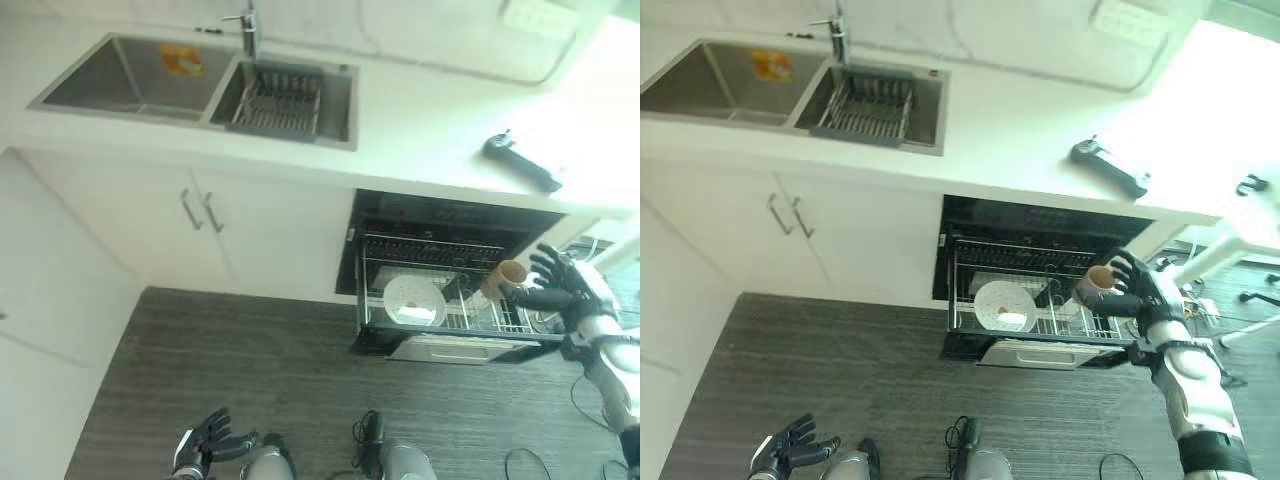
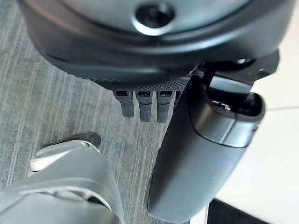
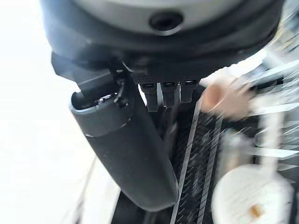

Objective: Place the dishes in the dishwasher.

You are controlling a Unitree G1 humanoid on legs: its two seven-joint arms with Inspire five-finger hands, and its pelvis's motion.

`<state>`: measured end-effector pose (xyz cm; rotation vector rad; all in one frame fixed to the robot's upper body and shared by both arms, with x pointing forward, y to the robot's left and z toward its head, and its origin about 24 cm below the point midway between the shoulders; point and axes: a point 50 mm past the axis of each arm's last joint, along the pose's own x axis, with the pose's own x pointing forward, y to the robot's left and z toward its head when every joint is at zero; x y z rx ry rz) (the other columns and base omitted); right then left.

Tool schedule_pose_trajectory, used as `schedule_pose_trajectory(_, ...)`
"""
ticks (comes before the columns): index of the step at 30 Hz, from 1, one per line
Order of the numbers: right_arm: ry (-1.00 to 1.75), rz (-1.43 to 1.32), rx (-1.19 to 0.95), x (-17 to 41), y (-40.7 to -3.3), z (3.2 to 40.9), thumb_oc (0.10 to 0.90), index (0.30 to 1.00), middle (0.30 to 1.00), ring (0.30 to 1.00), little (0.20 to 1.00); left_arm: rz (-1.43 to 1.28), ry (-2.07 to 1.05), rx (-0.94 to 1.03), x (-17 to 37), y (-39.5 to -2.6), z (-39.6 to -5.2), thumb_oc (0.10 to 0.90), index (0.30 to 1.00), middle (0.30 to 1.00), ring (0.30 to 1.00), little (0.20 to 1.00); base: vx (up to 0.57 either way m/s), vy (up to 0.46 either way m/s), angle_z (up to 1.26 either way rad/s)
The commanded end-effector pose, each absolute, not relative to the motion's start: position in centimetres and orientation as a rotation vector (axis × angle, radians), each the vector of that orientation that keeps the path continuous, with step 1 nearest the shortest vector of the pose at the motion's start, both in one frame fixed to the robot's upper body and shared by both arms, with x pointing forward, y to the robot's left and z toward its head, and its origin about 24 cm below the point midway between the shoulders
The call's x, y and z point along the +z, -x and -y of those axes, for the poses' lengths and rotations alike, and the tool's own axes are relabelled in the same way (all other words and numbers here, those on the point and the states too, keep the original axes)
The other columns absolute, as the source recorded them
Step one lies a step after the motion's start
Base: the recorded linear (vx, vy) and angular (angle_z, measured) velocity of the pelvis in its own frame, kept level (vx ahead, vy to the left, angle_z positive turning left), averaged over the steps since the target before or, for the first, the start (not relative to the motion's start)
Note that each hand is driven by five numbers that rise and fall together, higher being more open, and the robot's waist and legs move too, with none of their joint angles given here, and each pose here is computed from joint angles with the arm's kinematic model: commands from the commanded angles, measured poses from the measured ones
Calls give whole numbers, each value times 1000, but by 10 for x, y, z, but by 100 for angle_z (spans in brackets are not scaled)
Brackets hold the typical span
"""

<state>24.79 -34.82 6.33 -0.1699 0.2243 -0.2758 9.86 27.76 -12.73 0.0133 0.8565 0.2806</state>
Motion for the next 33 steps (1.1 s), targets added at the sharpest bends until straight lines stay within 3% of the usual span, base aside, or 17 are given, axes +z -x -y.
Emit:
schedule_pose_trajectory(1, 33, 120, -422, 113, -262, 341, 800, 900, 900, 900, 900, -781, -36, 280, -125, -106, -271, 800, 900, 900, 900, 900, 32, 43, -34)
schedule_pose_trajectory(4, -175, 143, -576, 80, -238, 327, 800, 900, 900, 900, 900, -798, 4, 320, -132, -93, -262, 800, 900, 900, 900, 900, 1, 20, -56)
schedule_pose_trajectory(5, -288, 149, -735, 60, -227, 321, 400, 300, 300, 300, 300, -799, 13, 319, -134, -92, -255, 800, 900, 900, 900, 900, -5, 18, -15)
schedule_pose_trajectory(8, -413, 98, -805, 39, -222, 312, 400, 300, 300, 300, 300, -798, 22, 319, -136, -93, -250, 800, 900, 900, 900, 900, 6, 25, -13)
schedule_pose_trajectory(12, -840, -134, -869, -27, -211, 283, 400, 300, 300, 300, 300, -814, 23, 302, -137, -96, -246, 800, 900, 900, 900, 900, 17, -6, 6)
schedule_pose_trajectory(18, -1143, -228, -944, -67, -206, 265, 400, 300, 300, 300, 300, -852, 8, 254, -142, -93, -242, 800, 900, 900, 900, 900, 43, -27, 13)
schedule_pose_trajectory(25, -1186, -279, -1070, -80, -209, 287, 400, 300, 300, 300, 300, -893, -27, 183, -147, -91, -233, 800, 900, 900, 900, 900, 63, -19, 13)
schedule_pose_trajectory(33, -1082, -248, -1120, -56, -228, 326, 400, 300, 300, 300, 300, -929, -35, 187, -149, -85, -234, 800, 900, 900, 900, 900, 53, 12, 14)
